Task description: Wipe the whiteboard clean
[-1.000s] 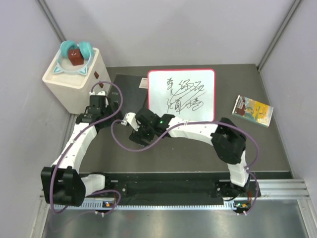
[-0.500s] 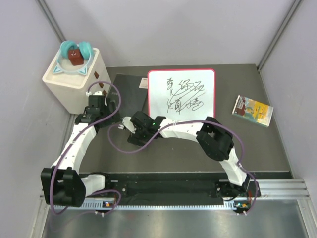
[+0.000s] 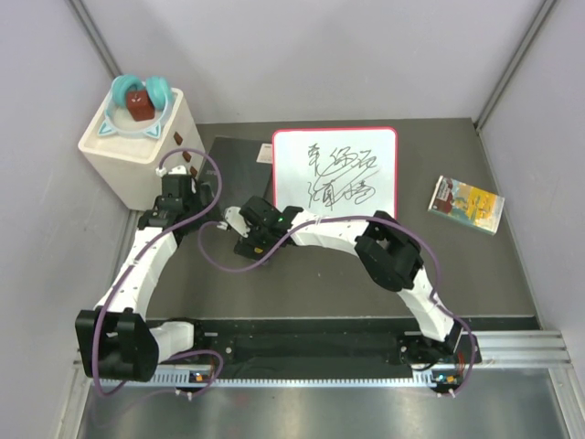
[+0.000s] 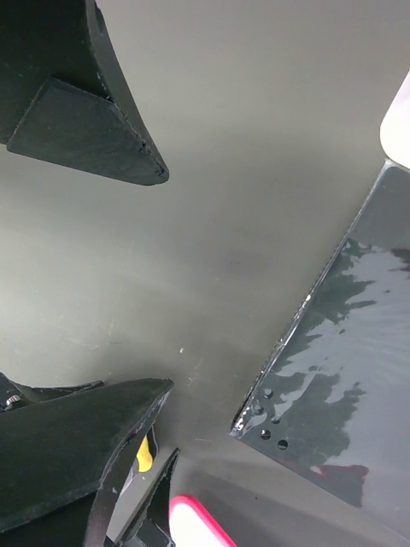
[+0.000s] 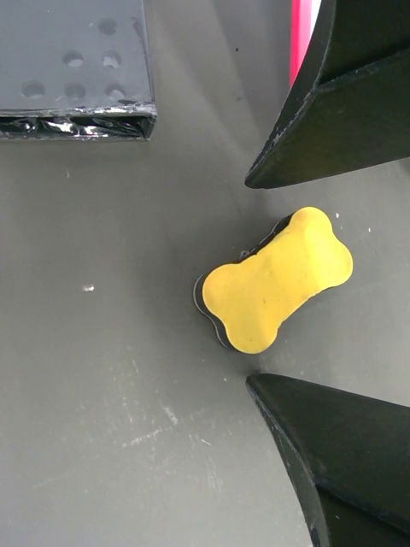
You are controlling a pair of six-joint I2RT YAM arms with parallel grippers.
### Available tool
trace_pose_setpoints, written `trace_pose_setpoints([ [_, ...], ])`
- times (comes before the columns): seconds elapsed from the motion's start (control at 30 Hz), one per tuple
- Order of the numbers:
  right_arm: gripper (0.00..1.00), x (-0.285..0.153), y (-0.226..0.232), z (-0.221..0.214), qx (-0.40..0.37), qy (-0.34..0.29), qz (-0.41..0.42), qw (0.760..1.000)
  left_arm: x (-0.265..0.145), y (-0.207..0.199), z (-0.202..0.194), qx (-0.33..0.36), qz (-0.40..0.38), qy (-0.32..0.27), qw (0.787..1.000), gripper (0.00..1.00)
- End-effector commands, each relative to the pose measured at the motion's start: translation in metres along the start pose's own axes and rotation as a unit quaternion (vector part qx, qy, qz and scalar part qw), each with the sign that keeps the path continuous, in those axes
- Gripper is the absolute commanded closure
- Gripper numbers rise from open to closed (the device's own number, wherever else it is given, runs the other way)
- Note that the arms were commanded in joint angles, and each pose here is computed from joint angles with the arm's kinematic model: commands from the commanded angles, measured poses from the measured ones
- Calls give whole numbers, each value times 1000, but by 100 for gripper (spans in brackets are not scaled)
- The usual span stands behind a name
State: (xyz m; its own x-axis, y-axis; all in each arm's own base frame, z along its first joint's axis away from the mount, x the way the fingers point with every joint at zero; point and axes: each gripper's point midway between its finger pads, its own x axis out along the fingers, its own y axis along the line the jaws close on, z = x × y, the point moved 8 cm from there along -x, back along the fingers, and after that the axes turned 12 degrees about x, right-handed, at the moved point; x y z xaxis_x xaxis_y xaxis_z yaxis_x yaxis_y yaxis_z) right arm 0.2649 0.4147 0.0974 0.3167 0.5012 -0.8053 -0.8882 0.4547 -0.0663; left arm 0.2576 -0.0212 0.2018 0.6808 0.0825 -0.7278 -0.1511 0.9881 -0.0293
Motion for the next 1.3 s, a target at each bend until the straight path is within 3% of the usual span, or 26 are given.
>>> trace_pose_setpoints([
  [0.0, 12, 5, -6, 2, 22, 3, 0, 1000, -6, -6, 0, 12, -23, 5, 1000, 1],
  [0.47, 16, -18, 5, -55, 71, 68, 24, 995, -2, -6, -2, 14, -21, 15, 1000, 1],
  [1.07, 23, -13, -9, -20, 110, 1, -50, 993, 0, -3, -4, 16, -5, 22, 1000, 1],
  [1.13, 26, -11, -10, -13, 107, -5, -51, 993, 0, -3, -4, 15, -7, 22, 1000, 1],
  [1.27, 48, -7, -11, -7, 113, -15, -52, 992, 0, -3, -5, 16, -7, 24, 1000, 1],
])
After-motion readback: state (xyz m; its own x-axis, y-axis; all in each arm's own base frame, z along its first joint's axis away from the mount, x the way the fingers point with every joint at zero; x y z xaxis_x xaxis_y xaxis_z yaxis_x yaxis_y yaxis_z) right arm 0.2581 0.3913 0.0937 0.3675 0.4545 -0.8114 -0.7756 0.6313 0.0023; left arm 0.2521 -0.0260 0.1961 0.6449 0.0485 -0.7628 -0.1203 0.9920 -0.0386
